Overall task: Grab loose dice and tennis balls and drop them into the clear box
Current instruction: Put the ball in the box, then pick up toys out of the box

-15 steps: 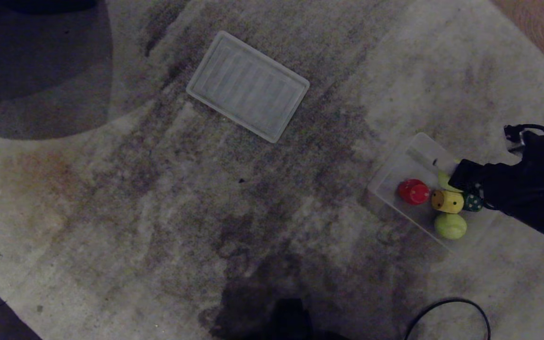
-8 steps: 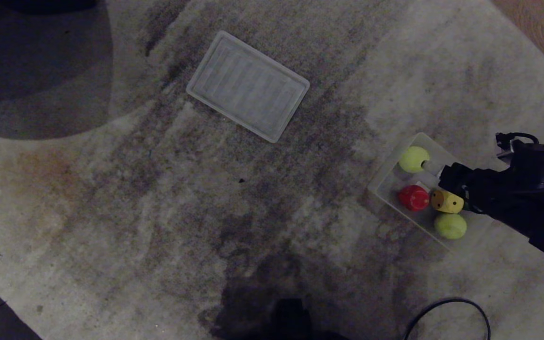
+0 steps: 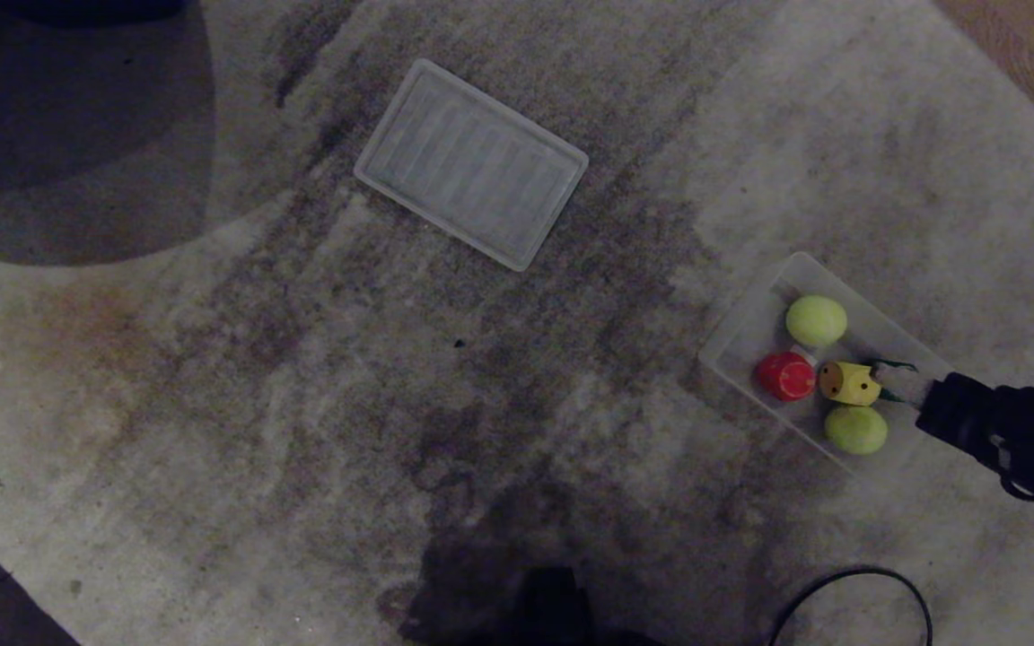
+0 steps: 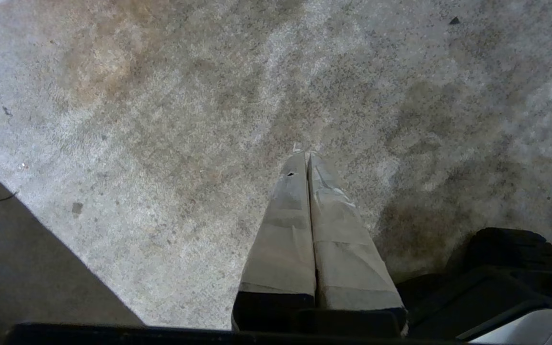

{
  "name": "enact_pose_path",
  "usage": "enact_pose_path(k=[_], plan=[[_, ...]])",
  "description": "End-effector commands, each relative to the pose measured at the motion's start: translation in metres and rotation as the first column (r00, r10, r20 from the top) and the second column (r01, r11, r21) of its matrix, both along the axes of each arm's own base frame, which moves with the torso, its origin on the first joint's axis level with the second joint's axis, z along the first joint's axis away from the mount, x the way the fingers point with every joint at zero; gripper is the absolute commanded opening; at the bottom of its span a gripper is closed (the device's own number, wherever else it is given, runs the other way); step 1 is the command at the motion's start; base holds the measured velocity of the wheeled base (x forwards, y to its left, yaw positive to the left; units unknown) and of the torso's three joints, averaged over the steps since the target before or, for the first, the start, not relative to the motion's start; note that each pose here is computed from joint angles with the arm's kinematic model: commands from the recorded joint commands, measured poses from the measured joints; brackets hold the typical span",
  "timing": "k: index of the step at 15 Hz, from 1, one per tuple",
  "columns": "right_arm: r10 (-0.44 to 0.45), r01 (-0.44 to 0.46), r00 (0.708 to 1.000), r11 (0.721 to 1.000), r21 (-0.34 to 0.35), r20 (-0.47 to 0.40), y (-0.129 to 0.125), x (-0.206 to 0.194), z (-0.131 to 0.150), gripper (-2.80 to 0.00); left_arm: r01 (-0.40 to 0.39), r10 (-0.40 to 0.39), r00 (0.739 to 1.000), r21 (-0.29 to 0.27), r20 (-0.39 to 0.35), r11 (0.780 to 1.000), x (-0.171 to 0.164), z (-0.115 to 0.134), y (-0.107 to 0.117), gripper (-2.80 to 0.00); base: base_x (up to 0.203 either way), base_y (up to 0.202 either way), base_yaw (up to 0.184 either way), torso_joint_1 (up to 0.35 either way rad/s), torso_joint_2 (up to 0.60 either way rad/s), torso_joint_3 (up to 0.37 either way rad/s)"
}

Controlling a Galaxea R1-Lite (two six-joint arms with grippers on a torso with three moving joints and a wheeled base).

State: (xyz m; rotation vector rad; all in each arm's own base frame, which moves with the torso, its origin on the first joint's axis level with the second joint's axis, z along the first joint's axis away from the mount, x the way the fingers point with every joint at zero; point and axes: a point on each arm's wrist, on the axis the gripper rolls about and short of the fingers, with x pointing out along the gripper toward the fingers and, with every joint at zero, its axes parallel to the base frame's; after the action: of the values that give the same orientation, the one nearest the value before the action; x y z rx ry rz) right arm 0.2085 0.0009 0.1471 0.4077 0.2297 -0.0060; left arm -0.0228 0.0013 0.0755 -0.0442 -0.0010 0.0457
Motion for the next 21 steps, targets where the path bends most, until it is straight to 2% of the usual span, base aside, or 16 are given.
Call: enact_pose_path(k=[1, 6, 10, 12, 14, 17, 18, 21], plan=[[0.045, -0.043, 0.998, 0.999, -0.033, 0.048, 0.006, -0.051, 0.004, -2.8, 0.0, 0.0, 1.0, -0.002, -0.003, 1.0, 0.0, 0.0, 0.0, -2.8, 0.0, 0.0, 0.0, 0.0, 0.0, 0.0], [0.101, -0.104, 0.994, 0.985, -0.135, -0.027, 0.005, -0.133, -0.016, -2.8, 0.0, 0.0, 1.0, -0.002, -0.003, 1.0, 0.0, 0.0, 0.0, -2.8, 0.0, 0.0, 0.0, 0.0, 0.0, 0.0], [0.093, -0.099, 0.995, 0.965, -0.244, -0.037, 0.001, -0.188, -0.046, -2.8, 0.0, 0.0, 1.0, 0.0, -0.003, 1.0, 0.0, 0.0, 0.0, -2.8, 0.0, 0.0, 0.0, 0.0, 0.0, 0.0], [0.052, -0.049, 0.999, 0.956, -0.29, 0.002, -0.001, -0.205, -0.058, -2.8, 0.0, 0.0, 1.0, -0.001, -0.003, 1.0, 0.0, 0.0, 0.0, -2.8, 0.0, 0.0, 0.0, 0.0, 0.0, 0.0], [0.029, -0.004, 0.997, 0.949, -0.314, 0.077, -0.001, -0.217, -0.064, -2.8, 0.0, 0.0, 1.0, 0.0, -0.003, 1.0, 0.0, 0.0, 0.0, -2.8, 0.0, 0.0, 0.0, 0.0, 0.0, 0.0], [0.026, 0.048, 0.976, 0.945, -0.324, 0.218, -0.001, -0.23, -0.07, -2.8, 0.0, 0.0, 1.0, -0.001, -0.003, 1.0, 0.0, 0.0, 0.0, -2.8, 0.0, 0.0, 0.0, 0.0, 0.0, 0.0], [0.027, 0.054, 0.971, 0.944, -0.327, 0.238, -0.001, -0.232, -0.071, -2.8, 0.0, 0.0, 1.0, -0.001, -0.003, 1.0, 0.0, 0.0, 0.0, -2.8, 0.0, 0.0, 0.0, 0.0, 0.0, 0.0], [0.029, 0.049, 0.973, 0.944, -0.328, 0.228, -0.001, -0.231, -0.071, -2.8, 0.0, 0.0, 1.0, -0.002, -0.003, 1.0, 0.0, 0.0, 0.0, -2.8, 0.0, 0.0, 0.0, 0.0, 0.0, 0.0]])
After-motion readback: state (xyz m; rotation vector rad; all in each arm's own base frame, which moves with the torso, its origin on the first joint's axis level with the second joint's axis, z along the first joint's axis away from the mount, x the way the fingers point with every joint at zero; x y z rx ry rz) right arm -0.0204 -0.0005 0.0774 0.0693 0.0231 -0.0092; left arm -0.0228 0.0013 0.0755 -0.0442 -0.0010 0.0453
